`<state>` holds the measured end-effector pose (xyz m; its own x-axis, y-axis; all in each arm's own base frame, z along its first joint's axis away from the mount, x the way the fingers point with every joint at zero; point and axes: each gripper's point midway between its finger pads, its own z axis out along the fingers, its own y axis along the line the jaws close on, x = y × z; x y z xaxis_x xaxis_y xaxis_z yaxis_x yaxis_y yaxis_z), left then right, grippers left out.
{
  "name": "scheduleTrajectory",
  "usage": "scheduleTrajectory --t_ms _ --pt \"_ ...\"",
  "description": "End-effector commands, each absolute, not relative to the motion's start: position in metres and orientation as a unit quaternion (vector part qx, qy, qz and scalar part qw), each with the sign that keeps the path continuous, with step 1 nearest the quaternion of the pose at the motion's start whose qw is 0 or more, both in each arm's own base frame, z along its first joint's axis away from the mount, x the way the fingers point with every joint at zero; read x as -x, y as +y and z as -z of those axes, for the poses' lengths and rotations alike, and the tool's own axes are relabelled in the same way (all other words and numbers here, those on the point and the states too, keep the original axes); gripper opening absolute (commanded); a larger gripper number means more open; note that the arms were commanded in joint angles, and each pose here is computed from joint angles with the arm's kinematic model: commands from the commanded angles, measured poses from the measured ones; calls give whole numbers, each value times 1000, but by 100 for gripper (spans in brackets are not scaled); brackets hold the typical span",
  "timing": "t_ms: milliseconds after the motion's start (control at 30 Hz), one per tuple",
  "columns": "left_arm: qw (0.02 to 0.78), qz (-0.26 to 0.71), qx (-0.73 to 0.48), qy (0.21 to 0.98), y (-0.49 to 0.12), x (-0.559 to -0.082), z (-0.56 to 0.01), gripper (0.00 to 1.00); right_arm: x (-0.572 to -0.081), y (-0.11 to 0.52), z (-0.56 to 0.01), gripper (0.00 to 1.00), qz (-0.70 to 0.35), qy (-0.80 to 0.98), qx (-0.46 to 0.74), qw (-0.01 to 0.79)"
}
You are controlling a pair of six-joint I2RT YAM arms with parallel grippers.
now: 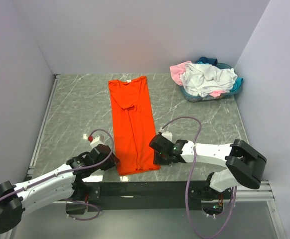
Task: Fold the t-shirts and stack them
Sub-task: Fold the tshirt
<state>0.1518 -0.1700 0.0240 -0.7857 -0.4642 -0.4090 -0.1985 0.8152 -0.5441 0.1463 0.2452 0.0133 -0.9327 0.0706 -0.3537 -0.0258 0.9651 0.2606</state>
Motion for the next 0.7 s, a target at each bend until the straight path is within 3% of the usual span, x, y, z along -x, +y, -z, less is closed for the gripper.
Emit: scheduleTrajectory --t_ms 0,667 --pt "284 241 181 910 -166 -152 -26 37 -130 204 13 38 -49 984 -14 168" --pt "243 281 167 914 -165 -123 -15 33 -117 201 12 38 -34 983 -4 182"
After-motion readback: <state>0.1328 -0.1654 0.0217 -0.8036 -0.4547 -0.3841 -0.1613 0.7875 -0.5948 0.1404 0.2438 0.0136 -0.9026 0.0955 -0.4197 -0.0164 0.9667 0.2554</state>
